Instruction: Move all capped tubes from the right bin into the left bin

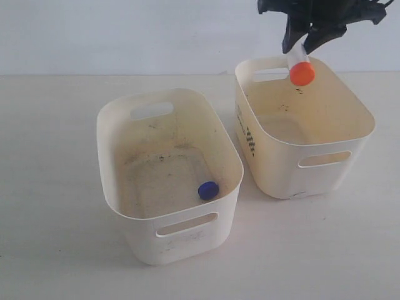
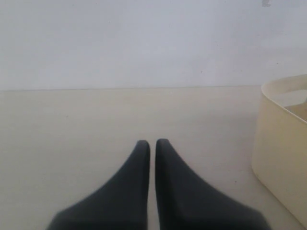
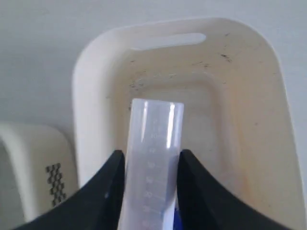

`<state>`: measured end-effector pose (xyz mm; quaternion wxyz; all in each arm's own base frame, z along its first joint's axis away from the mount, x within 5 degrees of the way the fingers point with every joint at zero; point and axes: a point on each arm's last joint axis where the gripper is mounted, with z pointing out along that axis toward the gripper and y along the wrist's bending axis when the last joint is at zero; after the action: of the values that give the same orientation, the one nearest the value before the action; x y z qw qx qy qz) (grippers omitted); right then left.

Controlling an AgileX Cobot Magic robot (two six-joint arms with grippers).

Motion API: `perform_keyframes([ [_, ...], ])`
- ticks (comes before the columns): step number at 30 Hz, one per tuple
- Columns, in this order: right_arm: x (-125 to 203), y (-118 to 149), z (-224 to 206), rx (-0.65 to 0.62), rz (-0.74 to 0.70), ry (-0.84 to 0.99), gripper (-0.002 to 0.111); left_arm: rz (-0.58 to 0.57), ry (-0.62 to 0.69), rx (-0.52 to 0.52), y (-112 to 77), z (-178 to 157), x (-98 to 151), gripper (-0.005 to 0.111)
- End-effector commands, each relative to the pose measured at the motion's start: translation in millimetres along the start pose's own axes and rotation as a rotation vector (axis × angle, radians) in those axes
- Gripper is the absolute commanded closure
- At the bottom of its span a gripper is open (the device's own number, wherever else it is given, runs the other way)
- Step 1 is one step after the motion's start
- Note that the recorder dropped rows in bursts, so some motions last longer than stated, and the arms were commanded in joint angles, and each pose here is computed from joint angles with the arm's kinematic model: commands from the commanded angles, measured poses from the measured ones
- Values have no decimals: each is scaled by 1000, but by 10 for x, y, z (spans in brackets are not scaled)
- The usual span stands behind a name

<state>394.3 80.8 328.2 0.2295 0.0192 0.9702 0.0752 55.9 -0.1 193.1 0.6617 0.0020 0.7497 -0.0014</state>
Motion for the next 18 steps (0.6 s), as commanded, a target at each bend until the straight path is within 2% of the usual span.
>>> perform_keyframes([
  [1,184,382,-398,-89,-74,-2,108,-16,-9,1,-1,-2,-17,102],
  [6,462,983,-565,-213,-171,13,108,-16,-9,1,-1,-2,-17,102],
  [9,678,1424,-409,-245,-222,47,108,-16,-9,1,-1,-2,-17,102],
  [10,720,1493,-347,-243,-231,60,105,-16,-9,1,-1,-2,-17,102],
  [12,845,1671,-141,-239,-267,105,85,-16,-9,1,-1,-2,-17,102],
  [13,926,1768,-28,-234,-292,138,64,-16,-9,1,-1,-2,-17,102],
  [15,1012,1851,127,-215,-317,179,37,-16,-9,1,-1,-2,-17,102],
  [16,1042,1877,184,-205,-324,193,34,-16,-9,1,-1,-2,-17,102],
  [18,1061,1885,284,-192,-326,215,36,-16,-9,1,-1,-2,-17,102],
])
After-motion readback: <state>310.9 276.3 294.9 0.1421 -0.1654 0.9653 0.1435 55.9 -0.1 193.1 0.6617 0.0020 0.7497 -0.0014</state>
